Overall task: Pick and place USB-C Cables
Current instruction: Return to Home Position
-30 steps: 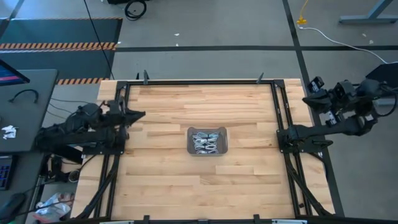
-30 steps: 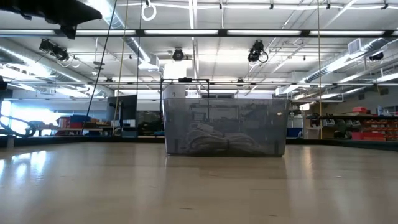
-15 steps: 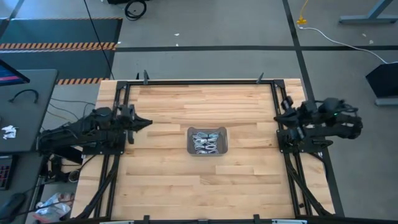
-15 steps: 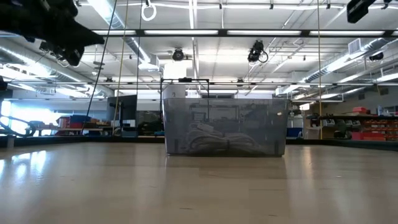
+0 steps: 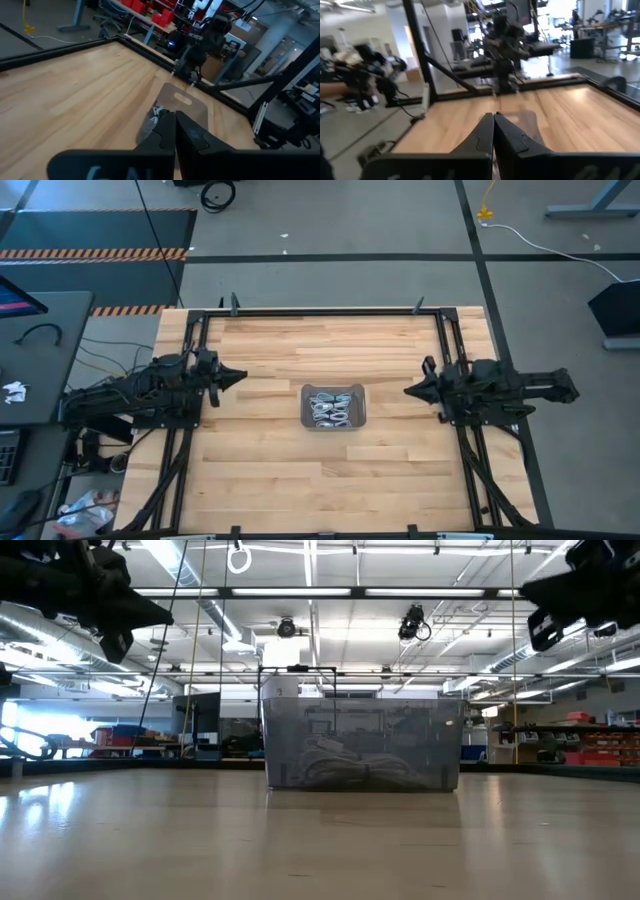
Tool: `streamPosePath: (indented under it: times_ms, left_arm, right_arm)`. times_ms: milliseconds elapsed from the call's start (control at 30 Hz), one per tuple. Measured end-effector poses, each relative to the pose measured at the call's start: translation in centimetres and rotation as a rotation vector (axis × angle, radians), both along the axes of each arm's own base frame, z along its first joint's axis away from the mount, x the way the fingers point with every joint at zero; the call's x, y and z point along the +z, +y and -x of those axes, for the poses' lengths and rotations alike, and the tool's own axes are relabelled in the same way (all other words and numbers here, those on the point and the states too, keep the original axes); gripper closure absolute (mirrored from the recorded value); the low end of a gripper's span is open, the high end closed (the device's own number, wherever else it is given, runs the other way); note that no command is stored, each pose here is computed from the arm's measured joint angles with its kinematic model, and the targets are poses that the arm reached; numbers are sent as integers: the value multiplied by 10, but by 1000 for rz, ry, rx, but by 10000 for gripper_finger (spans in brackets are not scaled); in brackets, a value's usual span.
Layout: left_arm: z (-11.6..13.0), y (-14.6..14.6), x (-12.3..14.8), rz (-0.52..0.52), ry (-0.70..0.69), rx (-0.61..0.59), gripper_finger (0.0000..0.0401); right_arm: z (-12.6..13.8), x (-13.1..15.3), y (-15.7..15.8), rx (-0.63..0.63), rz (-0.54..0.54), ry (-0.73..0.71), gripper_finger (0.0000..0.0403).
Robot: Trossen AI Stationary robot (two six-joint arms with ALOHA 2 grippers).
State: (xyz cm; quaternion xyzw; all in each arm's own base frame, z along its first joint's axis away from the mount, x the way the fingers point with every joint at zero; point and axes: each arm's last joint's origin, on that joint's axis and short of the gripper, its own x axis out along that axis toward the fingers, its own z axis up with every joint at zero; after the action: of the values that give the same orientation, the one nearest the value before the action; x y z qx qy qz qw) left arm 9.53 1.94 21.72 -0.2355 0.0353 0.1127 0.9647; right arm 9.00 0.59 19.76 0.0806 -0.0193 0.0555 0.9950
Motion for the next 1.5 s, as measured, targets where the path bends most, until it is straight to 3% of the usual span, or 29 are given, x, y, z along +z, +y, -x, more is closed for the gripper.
streamPosePath:
  times_ms: [133, 333, 500, 700, 933, 1167, 1400, 1500]
  left_arm:
    - [0, 0, -1, -53, 20, -5, 397]
    - [1, 0, -7, -277, 133, -45, 397]
    - [1, 0, -5, -324, 124, -33, 396]
    - [-1, -9, 15, -670, -111, -317, 393]
    - [-1, -7, -1, -495, 49, -289, 393]
    - [-2, -5, -1, -537, 45, -245, 393]
    - [-13, -9, -40, -574, -129, -232, 393]
    - [-13, -11, -43, -598, -97, -212, 393]
  right_arm:
    - [-4, -13, -1, -44, 41, 19, 392]
    - [-4, -17, -1, -45, 116, 31, 392]
    - [-4, -17, -1, -45, 121, 33, 392]
    - [-4, -16, -1, -46, 121, 31, 392]
    - [-4, -16, -1, -45, 121, 23, 392]
    - [-4, -13, -1, -47, 119, -2, 392]
    - [-4, -12, -1, -48, 118, -18, 392]
    - [-4, -10, -1, -48, 117, -29, 392]
